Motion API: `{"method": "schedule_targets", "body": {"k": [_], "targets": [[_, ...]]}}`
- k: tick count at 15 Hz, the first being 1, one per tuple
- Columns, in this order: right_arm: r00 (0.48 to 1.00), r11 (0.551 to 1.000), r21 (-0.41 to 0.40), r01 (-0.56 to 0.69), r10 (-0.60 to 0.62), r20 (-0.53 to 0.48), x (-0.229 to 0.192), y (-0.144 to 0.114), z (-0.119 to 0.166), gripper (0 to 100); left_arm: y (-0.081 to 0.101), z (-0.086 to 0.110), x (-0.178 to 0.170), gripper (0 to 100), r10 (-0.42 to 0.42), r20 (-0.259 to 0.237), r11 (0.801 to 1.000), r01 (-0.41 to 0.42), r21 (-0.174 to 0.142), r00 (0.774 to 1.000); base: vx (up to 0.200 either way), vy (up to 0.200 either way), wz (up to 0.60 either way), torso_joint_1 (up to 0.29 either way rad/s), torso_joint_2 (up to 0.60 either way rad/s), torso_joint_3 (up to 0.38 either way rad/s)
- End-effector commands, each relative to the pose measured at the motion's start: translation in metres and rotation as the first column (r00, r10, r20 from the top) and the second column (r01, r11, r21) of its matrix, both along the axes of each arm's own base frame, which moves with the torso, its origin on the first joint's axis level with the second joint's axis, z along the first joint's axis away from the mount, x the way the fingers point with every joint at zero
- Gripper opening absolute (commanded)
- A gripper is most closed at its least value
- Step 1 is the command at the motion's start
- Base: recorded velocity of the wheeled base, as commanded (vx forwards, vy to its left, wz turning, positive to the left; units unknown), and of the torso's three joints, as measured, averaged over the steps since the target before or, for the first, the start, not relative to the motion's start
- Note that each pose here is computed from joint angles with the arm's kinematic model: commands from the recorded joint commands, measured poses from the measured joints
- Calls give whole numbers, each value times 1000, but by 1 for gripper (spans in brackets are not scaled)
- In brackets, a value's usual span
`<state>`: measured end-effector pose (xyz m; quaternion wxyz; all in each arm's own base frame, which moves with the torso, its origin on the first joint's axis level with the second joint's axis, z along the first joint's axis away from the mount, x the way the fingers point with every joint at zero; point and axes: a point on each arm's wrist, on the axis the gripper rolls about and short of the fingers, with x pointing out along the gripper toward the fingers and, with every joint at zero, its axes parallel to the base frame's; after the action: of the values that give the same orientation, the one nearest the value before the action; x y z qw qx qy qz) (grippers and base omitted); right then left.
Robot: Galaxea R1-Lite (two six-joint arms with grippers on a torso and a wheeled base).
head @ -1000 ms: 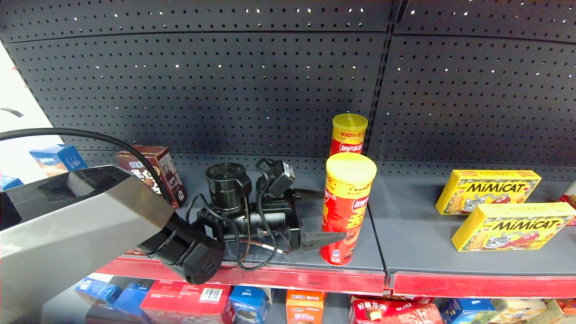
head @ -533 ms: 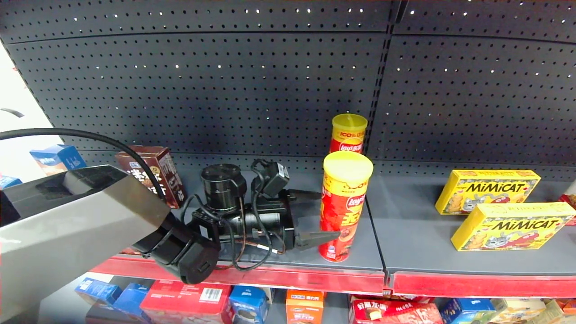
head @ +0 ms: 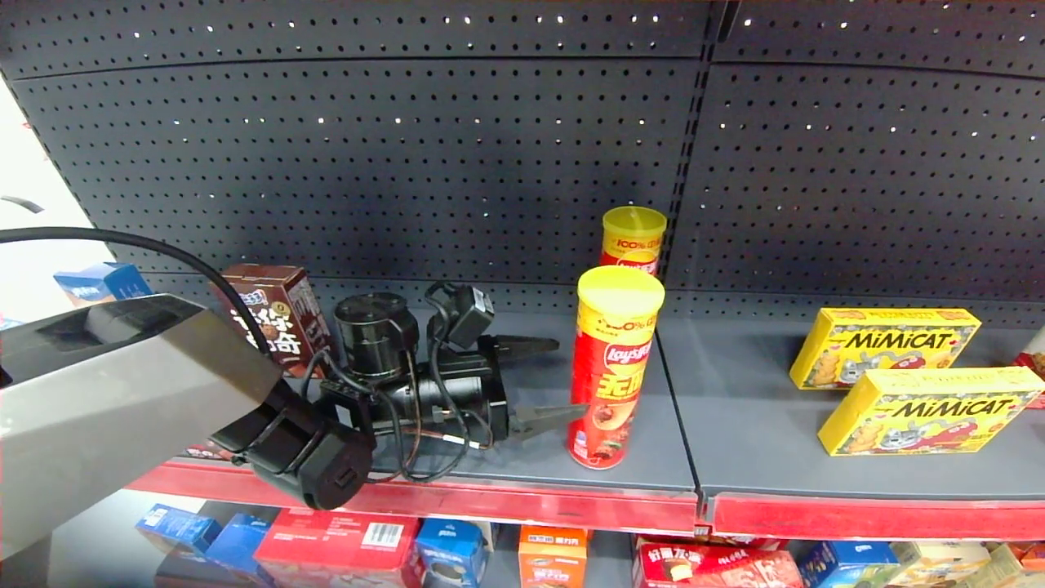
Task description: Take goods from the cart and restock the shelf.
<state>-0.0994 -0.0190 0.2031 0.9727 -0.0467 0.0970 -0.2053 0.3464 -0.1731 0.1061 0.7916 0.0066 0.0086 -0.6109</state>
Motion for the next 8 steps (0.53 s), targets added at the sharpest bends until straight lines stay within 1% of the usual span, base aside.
{"method": "schedule_targets", "body": {"k": [1,3,6,8], "targets": [[1000,1000,0,-1,1,0,0,0,0,100,7,1,3,100,21,3,1000,-21,-1,1000,0,0,0,0,0,0],[1000,1000,0,1,-1,1,0,0,0,100,14,1,7,100,41,1,999,-41,-1,999,0,0,0,0,0,0],[1000,1000,0,1,-1,3,-1,0,0,100,30,1,13,100,84,7,996,-84,-2,996,0,0,0,0,0,0],[1000,1000,0,3,-3,3,-1,0,0,100,30,2,13,100,86,25,996,-85,-10,996,0,0,0,0,0,0]]}}
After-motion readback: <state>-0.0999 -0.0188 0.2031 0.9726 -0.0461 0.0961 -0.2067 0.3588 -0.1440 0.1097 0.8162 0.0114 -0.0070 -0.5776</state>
